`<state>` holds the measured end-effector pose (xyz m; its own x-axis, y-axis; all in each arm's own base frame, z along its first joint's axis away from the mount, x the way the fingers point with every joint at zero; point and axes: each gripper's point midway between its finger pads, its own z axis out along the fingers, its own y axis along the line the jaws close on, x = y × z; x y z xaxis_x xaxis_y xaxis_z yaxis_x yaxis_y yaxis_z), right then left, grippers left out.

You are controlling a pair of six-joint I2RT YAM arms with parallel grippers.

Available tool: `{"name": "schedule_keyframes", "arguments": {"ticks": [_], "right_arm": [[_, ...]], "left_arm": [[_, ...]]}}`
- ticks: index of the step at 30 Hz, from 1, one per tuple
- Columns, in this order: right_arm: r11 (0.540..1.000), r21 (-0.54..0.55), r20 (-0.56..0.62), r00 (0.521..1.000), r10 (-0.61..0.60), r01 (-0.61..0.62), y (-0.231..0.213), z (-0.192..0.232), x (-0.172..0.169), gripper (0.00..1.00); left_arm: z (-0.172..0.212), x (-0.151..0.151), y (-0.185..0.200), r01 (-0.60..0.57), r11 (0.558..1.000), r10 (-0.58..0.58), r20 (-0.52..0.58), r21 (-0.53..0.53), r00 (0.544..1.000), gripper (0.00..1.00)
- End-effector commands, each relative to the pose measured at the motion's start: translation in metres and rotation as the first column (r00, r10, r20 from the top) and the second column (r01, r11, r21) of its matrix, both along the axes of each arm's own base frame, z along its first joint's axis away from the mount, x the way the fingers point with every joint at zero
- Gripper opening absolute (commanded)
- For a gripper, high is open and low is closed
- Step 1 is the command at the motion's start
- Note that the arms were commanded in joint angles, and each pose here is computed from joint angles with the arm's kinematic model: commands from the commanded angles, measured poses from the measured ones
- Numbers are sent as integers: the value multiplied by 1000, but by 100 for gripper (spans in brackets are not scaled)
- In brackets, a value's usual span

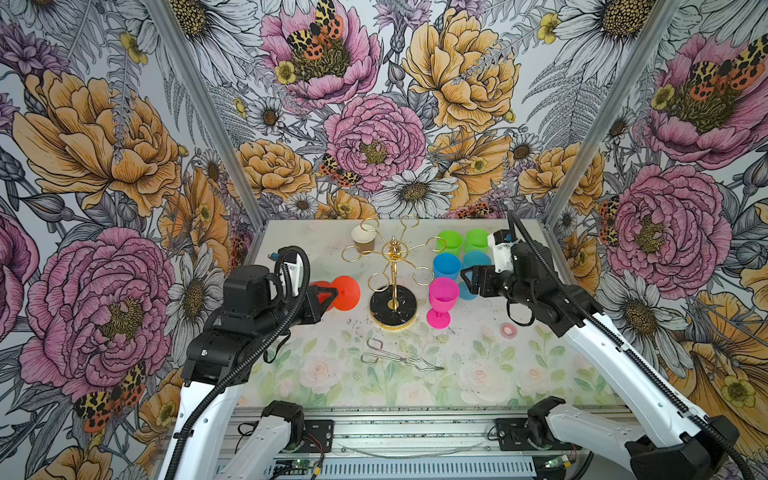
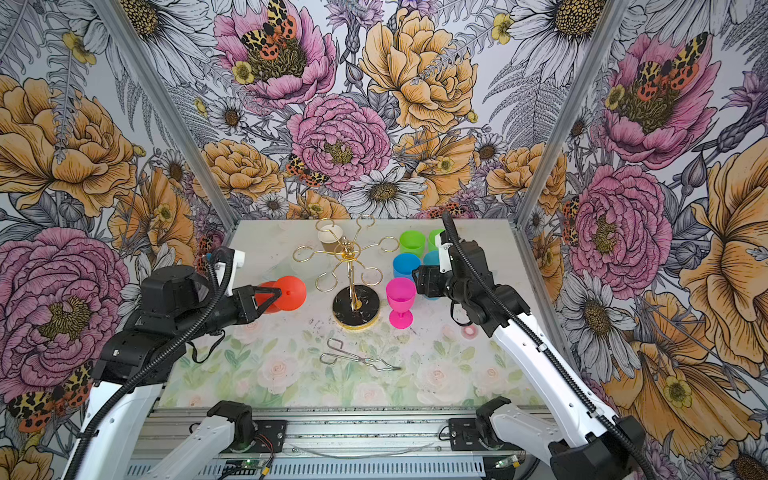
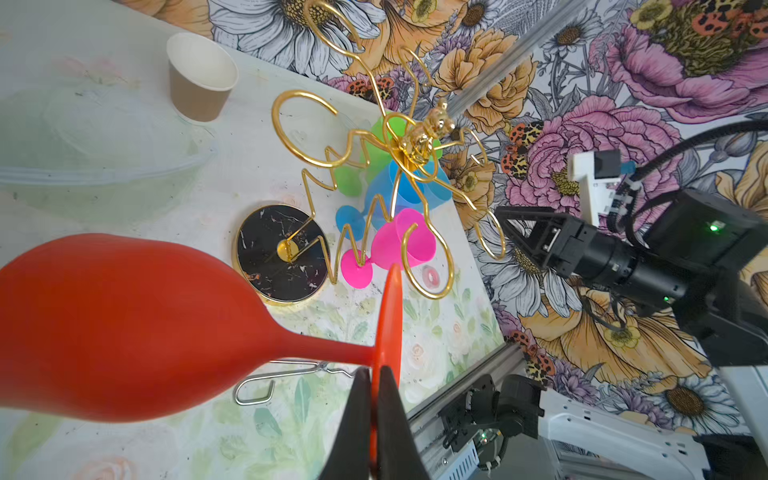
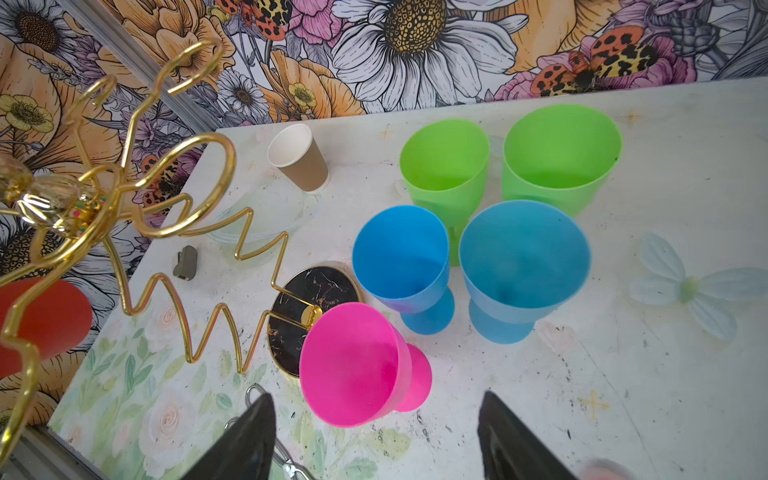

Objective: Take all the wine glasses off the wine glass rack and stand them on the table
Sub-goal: 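Carry the red glass toward the right gripper with the left gripper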

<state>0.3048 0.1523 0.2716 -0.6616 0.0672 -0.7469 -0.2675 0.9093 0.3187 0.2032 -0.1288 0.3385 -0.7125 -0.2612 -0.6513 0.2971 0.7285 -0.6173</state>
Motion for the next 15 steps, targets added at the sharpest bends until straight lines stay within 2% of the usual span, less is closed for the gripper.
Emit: {"name": "schedule_keyframes", "arguments": {"ticks": [1,5,12,15], "right_arm": [[1000,25,0,1000,-7,7,1,8,3,77],[1000,21,-11,1000,-12,12,0,6,3,77],[999,-17,-59,998,-38,37,-5,-2,1,77],[998,-45,-104,993,-48,44,-10,-4,-4,77]], "left_arm": [[-3,-25,-25,151,986,-155,-63,-74,986,0],[-3,-49,-54,318,944,-326,-78,-91,942,0],[-12,-70,-95,489,872,-489,-103,-28,866,0],[-9,-77,-121,580,813,-583,-86,-63,808,0]]}}
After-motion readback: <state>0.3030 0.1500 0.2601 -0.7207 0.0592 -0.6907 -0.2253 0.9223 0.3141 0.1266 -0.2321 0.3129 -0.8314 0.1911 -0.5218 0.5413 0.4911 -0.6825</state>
